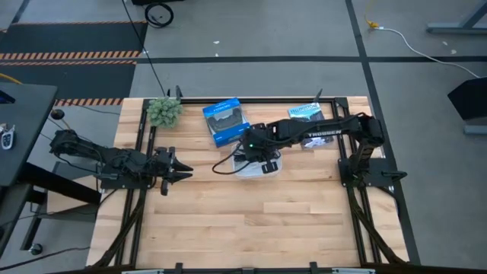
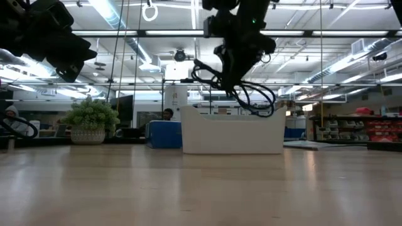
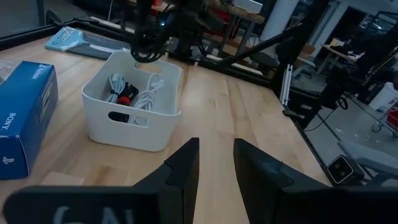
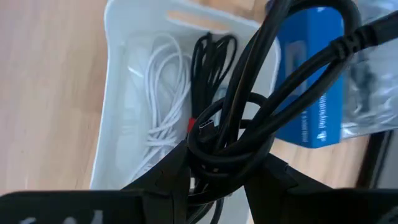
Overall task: Pick and place USB-C Cables
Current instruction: Put the black charger cable into the white bin
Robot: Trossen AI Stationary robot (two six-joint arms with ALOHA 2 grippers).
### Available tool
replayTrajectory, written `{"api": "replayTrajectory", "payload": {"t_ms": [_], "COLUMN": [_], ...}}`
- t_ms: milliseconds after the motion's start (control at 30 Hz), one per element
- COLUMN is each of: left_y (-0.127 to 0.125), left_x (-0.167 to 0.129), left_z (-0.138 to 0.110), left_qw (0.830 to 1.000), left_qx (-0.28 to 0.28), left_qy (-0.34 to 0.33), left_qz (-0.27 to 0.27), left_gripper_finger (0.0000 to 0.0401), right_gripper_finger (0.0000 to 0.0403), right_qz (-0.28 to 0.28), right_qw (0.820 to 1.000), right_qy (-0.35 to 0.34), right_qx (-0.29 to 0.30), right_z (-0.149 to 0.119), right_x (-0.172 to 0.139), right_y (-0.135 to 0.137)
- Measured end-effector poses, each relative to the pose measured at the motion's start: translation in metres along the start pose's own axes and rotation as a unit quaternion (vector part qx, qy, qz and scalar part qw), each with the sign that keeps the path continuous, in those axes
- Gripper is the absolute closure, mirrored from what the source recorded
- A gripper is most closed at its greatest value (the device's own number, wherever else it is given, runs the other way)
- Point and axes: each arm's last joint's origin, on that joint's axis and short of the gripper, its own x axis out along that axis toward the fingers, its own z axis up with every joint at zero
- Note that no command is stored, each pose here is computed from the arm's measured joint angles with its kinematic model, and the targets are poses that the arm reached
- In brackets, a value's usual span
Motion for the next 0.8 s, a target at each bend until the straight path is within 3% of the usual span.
{"api": "replayTrajectory", "payload": {"t_ms": [300,800], "left_y": [0.000,0.000], "left_x": [0.000,0.000], "left_z": [0.000,0.000], "left_qw": [1.000,1.000], "left_qx": [0.000,0.000], "left_qy": [0.000,0.000], "left_qz": [0.000,0.000], "left_gripper_finger": [0.0294,0.0294], "right_gripper_finger": [0.0275,0.0274], "right_qz": [0.004,0.019], "right_qw": [1.000,1.000], "right_qy": [0.010,-0.010], "right_qx": [-0.016,0.000], "right_z": [-0.017,-0.031], "right_x": [0.035,0.063], "right_y": [0.011,0.022]}}
